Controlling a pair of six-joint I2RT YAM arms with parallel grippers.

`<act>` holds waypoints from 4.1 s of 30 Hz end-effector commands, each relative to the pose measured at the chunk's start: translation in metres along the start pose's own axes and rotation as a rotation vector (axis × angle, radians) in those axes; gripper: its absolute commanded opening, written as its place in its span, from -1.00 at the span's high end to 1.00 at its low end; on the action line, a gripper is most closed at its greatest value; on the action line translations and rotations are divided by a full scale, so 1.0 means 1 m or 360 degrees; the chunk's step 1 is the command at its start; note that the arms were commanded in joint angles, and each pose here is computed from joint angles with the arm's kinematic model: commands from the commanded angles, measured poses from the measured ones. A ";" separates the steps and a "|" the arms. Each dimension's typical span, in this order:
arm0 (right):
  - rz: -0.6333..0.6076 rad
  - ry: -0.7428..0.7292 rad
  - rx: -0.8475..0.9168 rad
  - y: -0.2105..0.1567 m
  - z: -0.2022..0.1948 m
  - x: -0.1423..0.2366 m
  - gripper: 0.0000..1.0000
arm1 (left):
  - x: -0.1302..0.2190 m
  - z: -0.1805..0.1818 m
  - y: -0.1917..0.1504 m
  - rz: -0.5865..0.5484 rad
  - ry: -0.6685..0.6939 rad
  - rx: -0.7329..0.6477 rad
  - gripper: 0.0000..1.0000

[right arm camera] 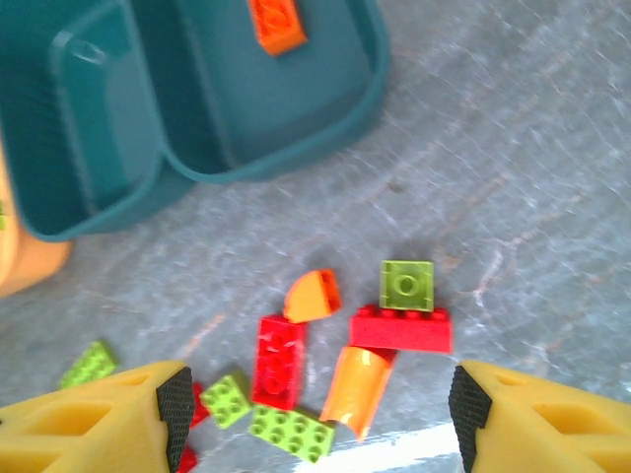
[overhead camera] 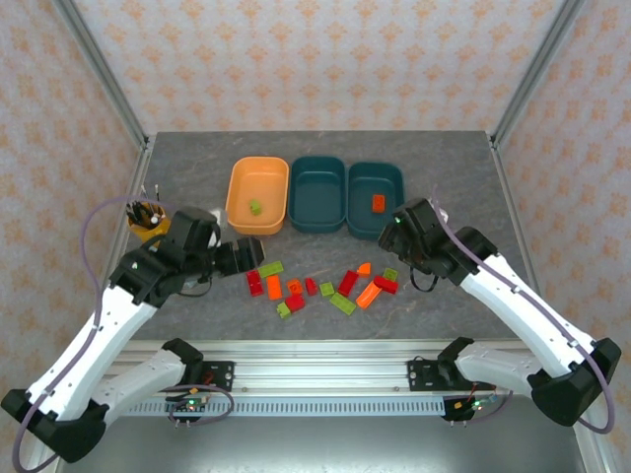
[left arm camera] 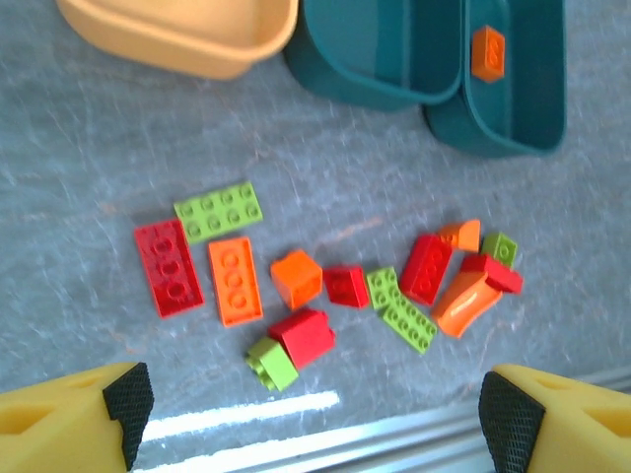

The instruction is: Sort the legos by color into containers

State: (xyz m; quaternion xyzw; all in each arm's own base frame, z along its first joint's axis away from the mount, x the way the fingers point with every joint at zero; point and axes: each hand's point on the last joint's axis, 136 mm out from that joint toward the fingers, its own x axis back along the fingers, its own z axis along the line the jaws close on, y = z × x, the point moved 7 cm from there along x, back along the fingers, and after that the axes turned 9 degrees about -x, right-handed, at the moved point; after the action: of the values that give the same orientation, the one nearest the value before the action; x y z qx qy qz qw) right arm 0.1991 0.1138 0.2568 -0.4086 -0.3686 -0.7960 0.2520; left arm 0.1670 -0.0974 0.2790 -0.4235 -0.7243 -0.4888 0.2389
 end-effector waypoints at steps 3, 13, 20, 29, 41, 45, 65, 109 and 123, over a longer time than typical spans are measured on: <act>0.0242 -0.0178 0.0049 -0.014 -0.019 -0.051 -0.43 | -0.010 -0.004 -0.014 -0.0052 -0.0134 0.0093 -0.78; 0.0444 -0.0273 0.0037 -0.021 -0.023 -0.100 -0.40 | 0.001 -0.012 0.001 -0.0144 -0.0128 0.0054 -0.77; 0.0412 -0.0206 -0.0082 -0.023 -0.019 -0.091 -0.26 | 0.002 -0.008 0.002 -0.0187 -0.0077 0.0080 -0.76; 0.0322 -0.0153 -0.0213 -0.036 -0.021 -0.071 -0.24 | 0.004 -0.005 0.002 -0.0243 -0.0042 0.0079 -0.75; 0.0116 -0.0067 -0.0248 -0.020 -0.019 -0.045 -0.04 | 0.006 -0.005 -0.003 -0.0281 -0.0086 0.0081 -0.73; 0.0188 -0.0169 -0.0276 -0.034 -0.029 -0.058 -0.03 | 0.004 -0.006 -0.004 -0.0274 -0.0091 0.0068 -0.73; 0.0400 -0.0237 -0.0900 -0.048 -0.044 -0.126 -0.39 | -0.001 -0.008 -0.004 -0.0235 -0.0102 0.0056 -0.73; 0.0449 -0.0356 -0.1245 -0.050 -0.027 -0.161 -0.02 | 0.006 -0.003 -0.008 -0.0282 -0.0112 0.0111 -0.71; 0.0318 -0.0350 -0.1178 -0.035 -0.019 -0.149 0.64 | -0.003 -0.015 -0.006 -0.0260 -0.0269 0.0108 -0.71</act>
State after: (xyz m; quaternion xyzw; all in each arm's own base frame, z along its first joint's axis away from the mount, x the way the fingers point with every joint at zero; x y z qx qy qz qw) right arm 0.2448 0.1398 0.0939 -0.6007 -0.0149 -0.7867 0.1416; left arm 0.1590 -0.1040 0.2770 -0.3826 -0.7801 -0.4621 0.1776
